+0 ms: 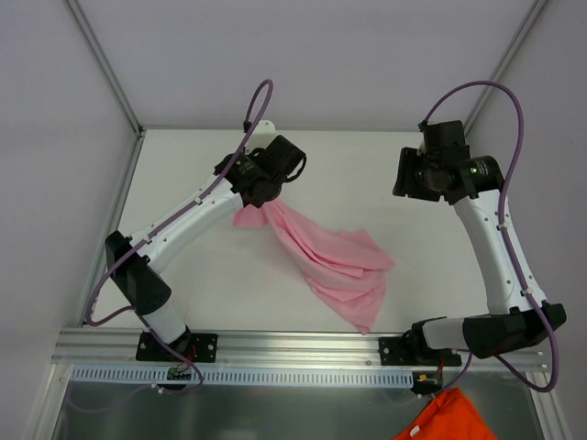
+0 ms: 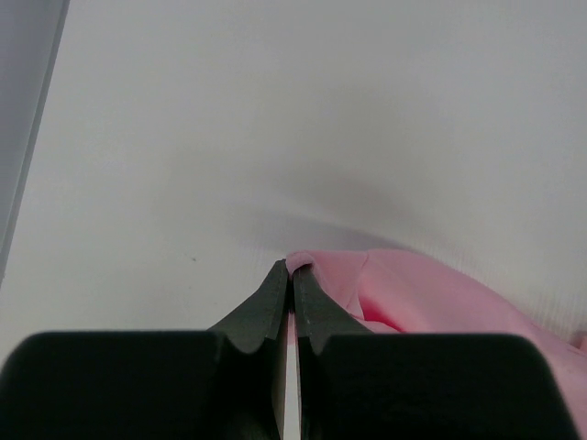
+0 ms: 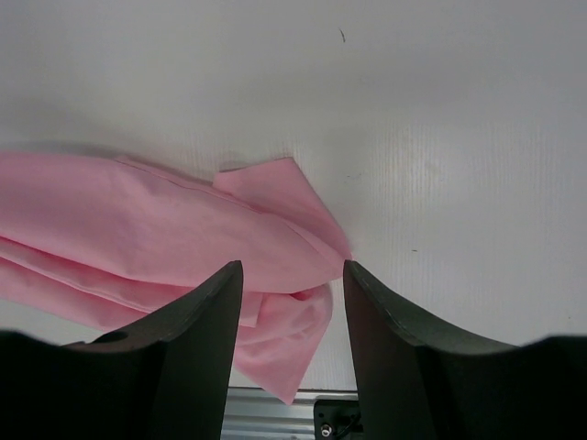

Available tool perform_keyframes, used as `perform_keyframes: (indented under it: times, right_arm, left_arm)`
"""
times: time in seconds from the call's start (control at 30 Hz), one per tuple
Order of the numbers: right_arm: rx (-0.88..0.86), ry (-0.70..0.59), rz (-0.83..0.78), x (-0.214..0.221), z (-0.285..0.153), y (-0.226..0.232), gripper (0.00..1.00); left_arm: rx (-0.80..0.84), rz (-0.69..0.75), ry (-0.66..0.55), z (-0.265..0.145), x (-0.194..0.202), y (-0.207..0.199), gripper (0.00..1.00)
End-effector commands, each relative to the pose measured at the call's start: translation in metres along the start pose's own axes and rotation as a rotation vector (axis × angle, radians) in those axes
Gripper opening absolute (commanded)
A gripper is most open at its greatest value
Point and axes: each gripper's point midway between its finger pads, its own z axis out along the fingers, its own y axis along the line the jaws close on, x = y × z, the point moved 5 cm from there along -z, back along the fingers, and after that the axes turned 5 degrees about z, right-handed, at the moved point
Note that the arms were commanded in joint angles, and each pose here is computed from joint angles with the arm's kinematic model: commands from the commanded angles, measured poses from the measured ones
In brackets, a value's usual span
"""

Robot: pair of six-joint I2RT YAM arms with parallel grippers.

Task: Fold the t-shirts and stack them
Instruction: Flatten out the tshirt

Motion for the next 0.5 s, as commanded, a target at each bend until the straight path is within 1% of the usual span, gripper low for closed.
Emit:
perform_keyframes:
  times: [0.0,0.13,0.17,0.27,0.37,0.4,0.47]
  right_arm:
    - [-0.028,-0.005,-0.024,0.008,-0.014,-0.002,0.52]
    - [-0.095,0.036,-0.028,0.015,-0.013,0.006,0.52]
    - [-0.145,0.061,-0.029,0.019,-0.014,0.012,0.52]
    - [-0.190,0.114,-0.025,0.030,-0.012,0.017,0.52]
    - [-0.217,0.190,-0.004,0.049,-0.001,0.020,0.52]
    - [-0.210,0.232,0.003,0.061,0.010,0.018,0.52]
    - [-0.213,0.266,-0.003,0.072,0.019,0.019,0.52]
  left_arm:
    - [-0.079,-0.072,0.003,0.007,-0.010,0.019,0.00]
    - [-0.141,-0.088,0.039,0.019,-0.006,0.035,0.00]
    - [-0.152,-0.097,0.042,0.020,-0.007,0.038,0.00]
    - [-0.184,-0.121,0.066,0.027,-0.008,0.048,0.00]
    - [-0.208,-0.137,0.059,0.029,-0.012,0.057,0.00]
    - [-0.204,-0.144,0.053,0.029,-0.014,0.058,0.00]
    - [-0.179,-0.146,0.053,0.029,-0.015,0.056,0.00]
